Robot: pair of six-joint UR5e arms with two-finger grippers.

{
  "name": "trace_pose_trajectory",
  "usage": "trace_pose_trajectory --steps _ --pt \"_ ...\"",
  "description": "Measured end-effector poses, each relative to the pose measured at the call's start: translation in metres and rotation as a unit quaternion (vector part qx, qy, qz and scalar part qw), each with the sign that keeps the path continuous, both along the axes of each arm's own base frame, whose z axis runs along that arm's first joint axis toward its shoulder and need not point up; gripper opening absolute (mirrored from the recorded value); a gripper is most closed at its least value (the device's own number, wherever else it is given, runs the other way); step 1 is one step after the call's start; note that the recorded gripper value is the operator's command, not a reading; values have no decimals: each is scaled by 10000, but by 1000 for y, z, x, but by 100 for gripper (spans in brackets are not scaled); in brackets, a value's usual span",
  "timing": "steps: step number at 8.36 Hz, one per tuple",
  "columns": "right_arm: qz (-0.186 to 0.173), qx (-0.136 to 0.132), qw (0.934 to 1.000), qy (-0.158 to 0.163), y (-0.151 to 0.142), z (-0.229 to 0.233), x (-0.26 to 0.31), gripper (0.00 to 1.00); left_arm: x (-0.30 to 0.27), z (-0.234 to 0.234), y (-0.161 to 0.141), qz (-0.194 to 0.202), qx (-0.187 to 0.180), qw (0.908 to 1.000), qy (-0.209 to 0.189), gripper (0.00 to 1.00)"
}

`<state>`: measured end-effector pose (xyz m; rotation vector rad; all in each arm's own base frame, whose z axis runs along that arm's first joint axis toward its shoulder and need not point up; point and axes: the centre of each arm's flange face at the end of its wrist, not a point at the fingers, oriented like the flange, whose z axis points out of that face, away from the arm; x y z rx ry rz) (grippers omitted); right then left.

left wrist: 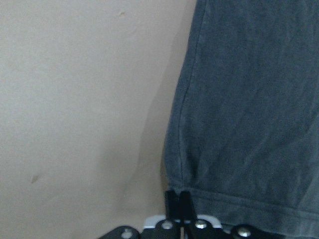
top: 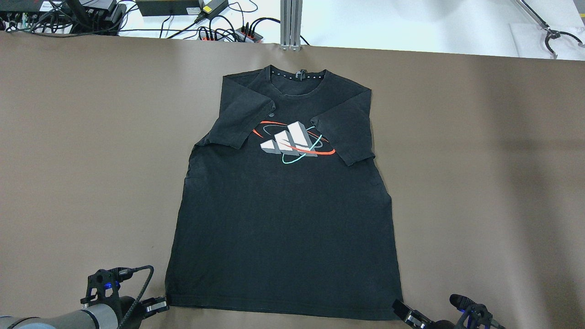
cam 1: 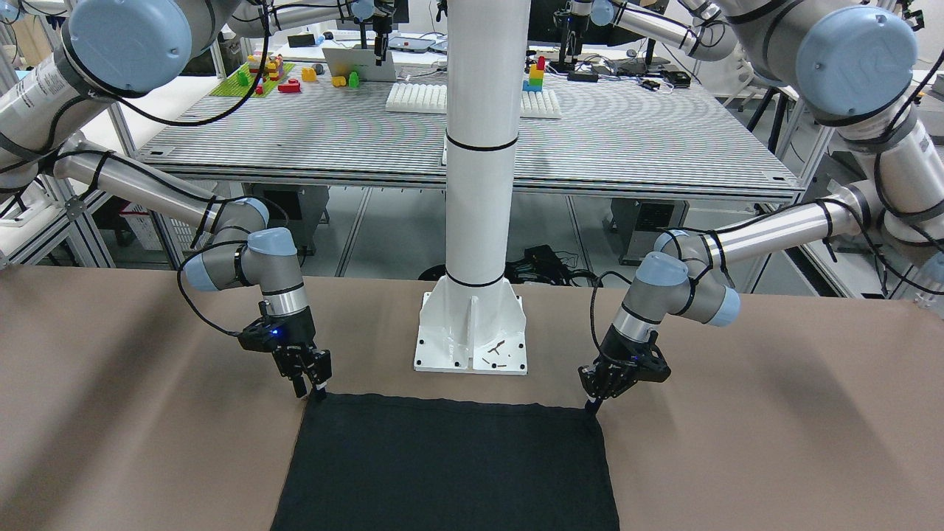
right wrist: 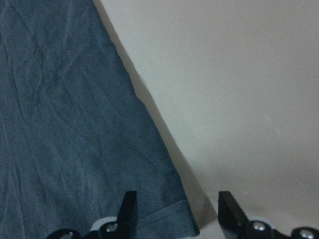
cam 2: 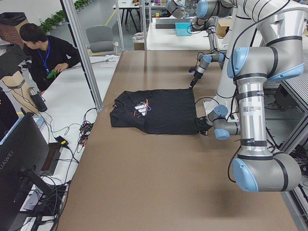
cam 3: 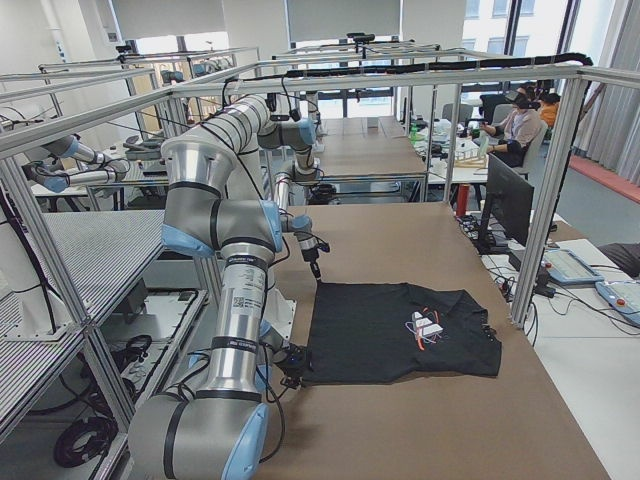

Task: Fold clothes
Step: 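Grasp the two hem corners with the left and right grippers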

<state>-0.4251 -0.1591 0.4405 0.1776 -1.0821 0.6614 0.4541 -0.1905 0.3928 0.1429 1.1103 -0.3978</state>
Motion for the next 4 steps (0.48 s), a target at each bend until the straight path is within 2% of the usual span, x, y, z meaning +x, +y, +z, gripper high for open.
trace_pose_trajectory --steps 2,4 --pt "5 1 10000 -7 0 0 -5 1 0 0 0 1 2 10000 0 0" --pt "3 2 10000 -13 0 -1 -5 0 0 0 0 2 5 10000 2 0"
